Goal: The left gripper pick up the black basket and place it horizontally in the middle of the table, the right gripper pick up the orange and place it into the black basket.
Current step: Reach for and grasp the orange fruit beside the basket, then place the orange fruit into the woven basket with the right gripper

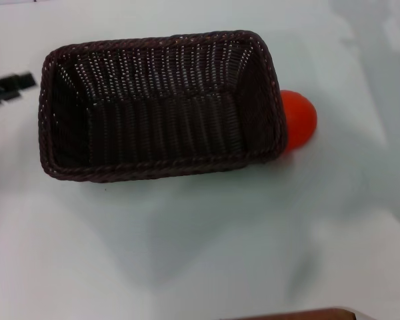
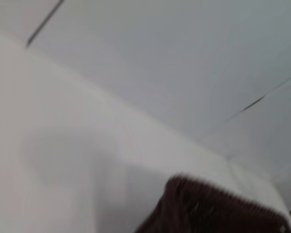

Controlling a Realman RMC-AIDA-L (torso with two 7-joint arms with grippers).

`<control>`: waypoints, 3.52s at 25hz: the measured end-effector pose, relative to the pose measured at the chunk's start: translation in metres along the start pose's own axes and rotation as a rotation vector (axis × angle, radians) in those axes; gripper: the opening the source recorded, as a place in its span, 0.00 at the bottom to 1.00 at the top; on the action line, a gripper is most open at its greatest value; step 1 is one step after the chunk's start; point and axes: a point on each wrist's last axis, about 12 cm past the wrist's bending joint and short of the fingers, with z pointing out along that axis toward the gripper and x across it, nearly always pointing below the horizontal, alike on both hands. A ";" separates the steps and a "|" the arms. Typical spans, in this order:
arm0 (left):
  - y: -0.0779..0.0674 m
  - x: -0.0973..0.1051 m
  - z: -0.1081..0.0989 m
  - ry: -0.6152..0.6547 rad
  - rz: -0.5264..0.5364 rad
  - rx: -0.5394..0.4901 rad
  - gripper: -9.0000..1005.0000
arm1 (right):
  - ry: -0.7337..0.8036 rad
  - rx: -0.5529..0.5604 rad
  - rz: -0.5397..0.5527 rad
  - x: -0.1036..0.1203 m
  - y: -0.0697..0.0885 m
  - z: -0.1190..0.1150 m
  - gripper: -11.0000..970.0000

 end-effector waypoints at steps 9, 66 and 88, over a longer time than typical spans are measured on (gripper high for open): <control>0.006 0.003 -0.037 -0.533 0.401 0.170 0.53 | -0.259 0.371 0.064 0.022 -0.005 0.035 0.96; 0.003 0.038 0.024 -0.895 0.587 0.163 0.53 | -1.578 0.804 -0.629 0.006 -0.088 0.091 0.54; 0.004 0.042 0.021 -0.905 0.574 0.157 0.53 | -0.732 1.246 -0.194 0.030 -0.140 0.081 0.35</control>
